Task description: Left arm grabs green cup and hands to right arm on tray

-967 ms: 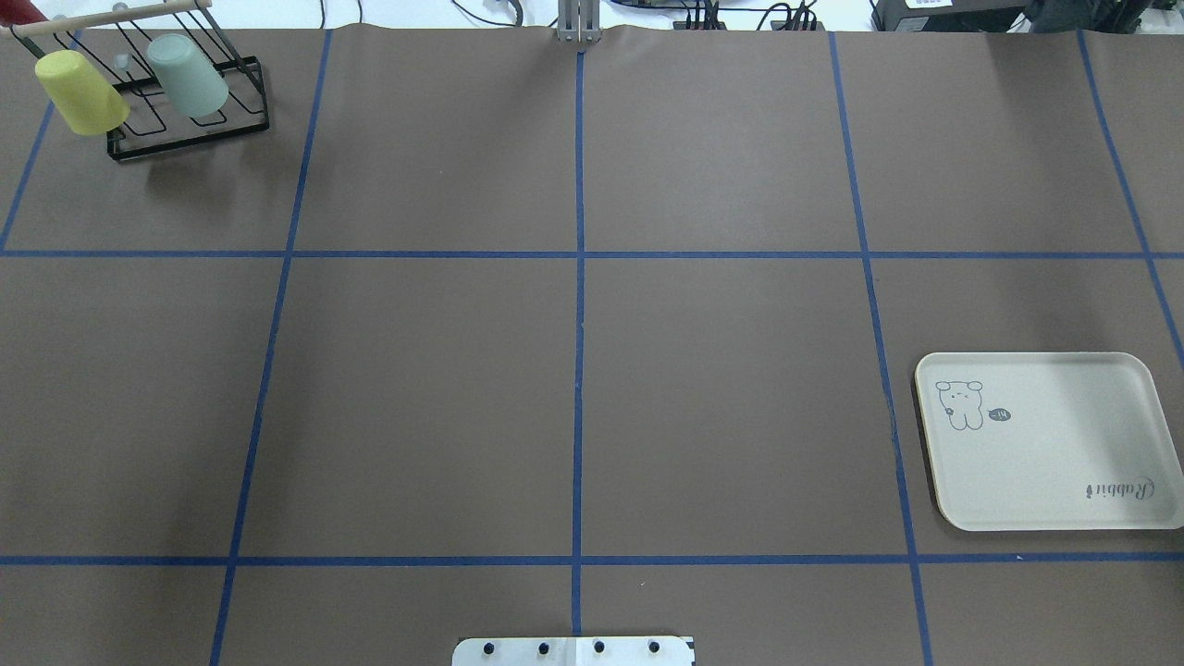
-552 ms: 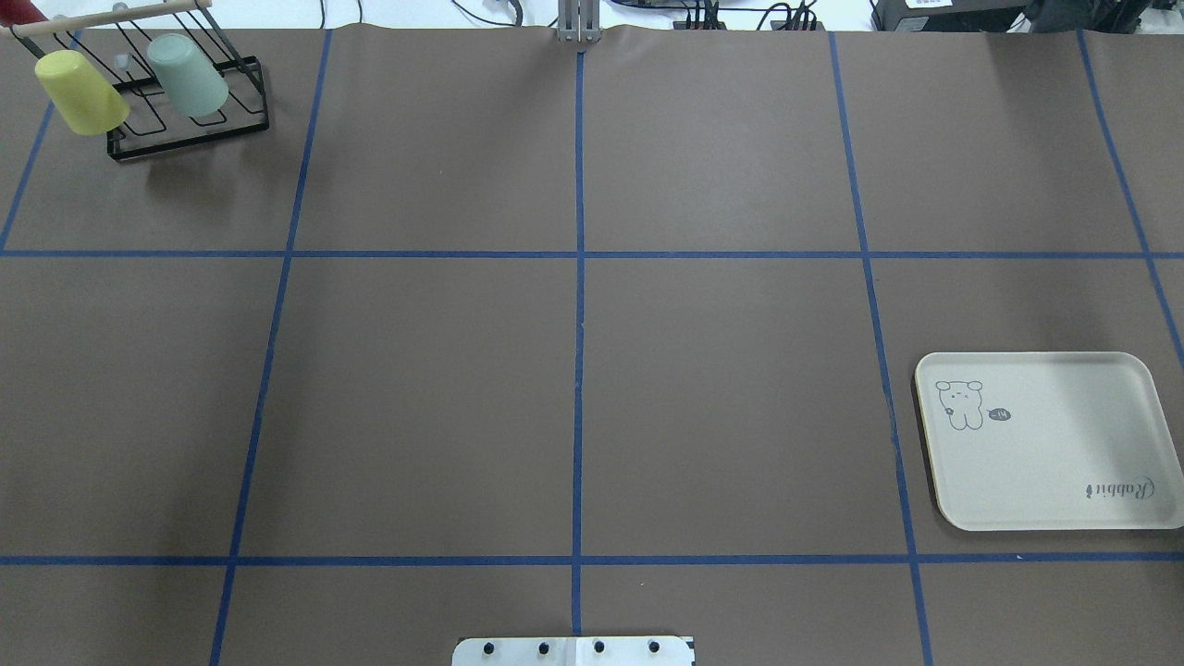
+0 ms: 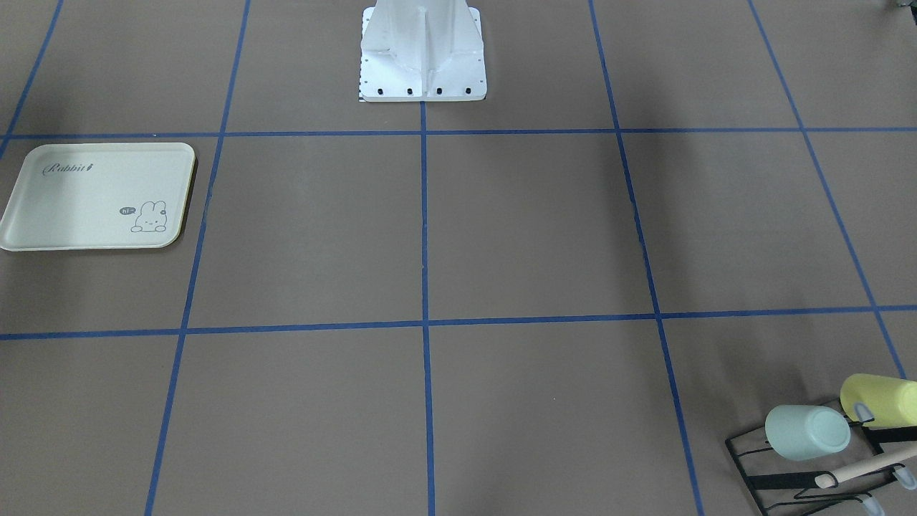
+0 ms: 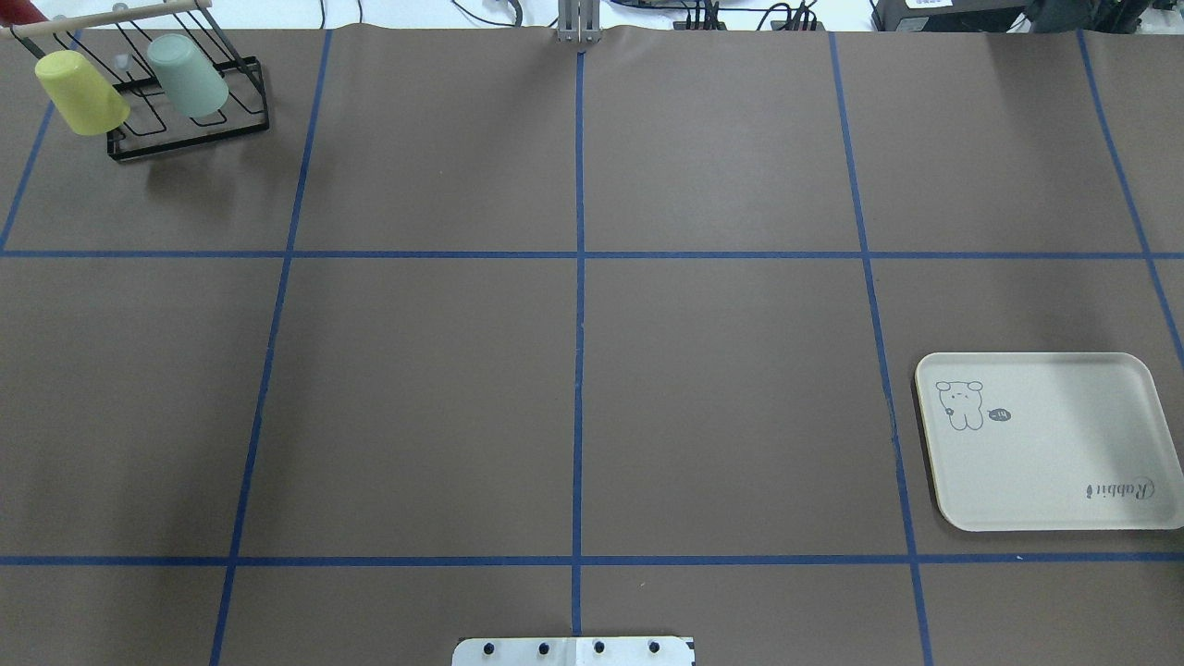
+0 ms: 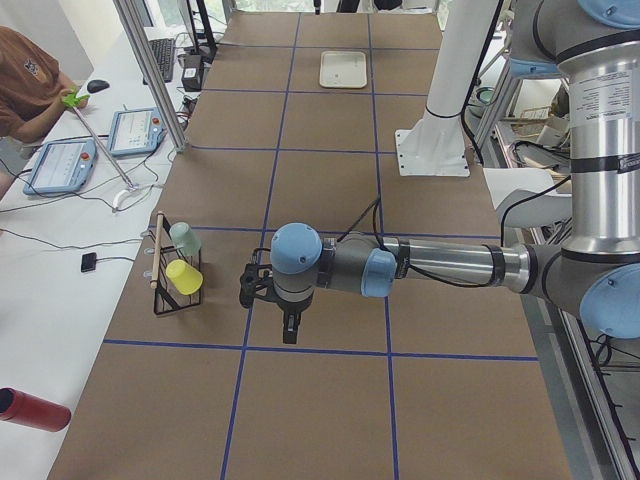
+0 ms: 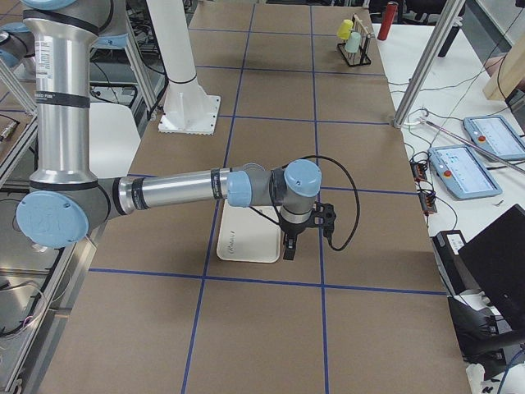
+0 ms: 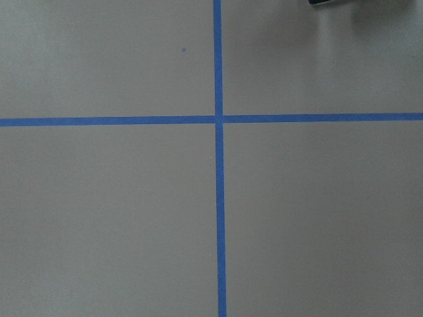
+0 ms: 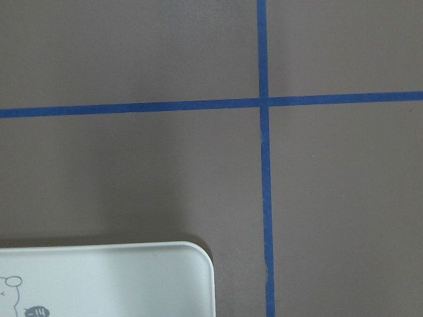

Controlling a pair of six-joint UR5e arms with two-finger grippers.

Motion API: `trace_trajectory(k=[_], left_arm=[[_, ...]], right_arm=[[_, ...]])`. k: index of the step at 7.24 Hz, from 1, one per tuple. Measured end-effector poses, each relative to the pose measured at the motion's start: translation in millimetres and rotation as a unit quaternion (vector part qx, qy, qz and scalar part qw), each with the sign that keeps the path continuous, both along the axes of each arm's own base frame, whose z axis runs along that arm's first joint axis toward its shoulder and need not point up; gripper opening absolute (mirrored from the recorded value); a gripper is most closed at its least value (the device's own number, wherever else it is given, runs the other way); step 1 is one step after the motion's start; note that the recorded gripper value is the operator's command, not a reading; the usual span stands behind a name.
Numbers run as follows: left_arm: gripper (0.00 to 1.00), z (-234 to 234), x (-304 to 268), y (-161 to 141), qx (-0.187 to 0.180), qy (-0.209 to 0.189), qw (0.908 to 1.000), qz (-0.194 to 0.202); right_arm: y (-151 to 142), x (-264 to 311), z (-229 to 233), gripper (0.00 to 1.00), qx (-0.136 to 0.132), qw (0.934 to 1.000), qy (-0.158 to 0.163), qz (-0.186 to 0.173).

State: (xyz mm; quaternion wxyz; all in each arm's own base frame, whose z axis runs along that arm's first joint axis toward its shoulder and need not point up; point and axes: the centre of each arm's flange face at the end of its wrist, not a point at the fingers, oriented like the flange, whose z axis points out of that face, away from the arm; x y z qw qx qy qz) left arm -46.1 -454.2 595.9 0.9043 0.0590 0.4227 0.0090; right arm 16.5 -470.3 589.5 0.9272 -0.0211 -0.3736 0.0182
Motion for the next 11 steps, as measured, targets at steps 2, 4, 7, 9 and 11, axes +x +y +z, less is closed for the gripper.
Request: trace_trajectory(k=[2, 4, 7, 9, 11], left_arm=[[1.0, -28.3, 32.0, -24.1, 0.005, 0.007, 0.9999, 0.014], [1.0, -49.9, 58.7, -36.7, 0.003, 0.012, 0.9997, 0.022], [1.0, -110.5, 116.8, -91.3, -0.025, 0.014, 0.9995, -0.009], [1.0, -149.5, 157.3, -151.0, -0.048, 0.011, 0.9981, -0.037], [1.0, -167.1, 191.1, -199.7, -0.074, 0.013, 0.9964, -0.039]], right_arm=[[-1.2, -2.5, -3.2, 1.0, 0.001, 0.9999, -0.01, -0.001], [-2.5, -3.4, -5.0, 1.0, 0.005, 0.9999, -0.014, -0.002], [-4.2, -3.9, -6.2, 1.0, 0.024, 0.9995, -0.017, -0.003], [-5.8, -4.1, -6.0, 1.0, 0.026, 0.9995, -0.018, -0.002], [-7.8, -5.5, -6.3, 1.0, 0.025, 0.9994, -0.023, -0.003]])
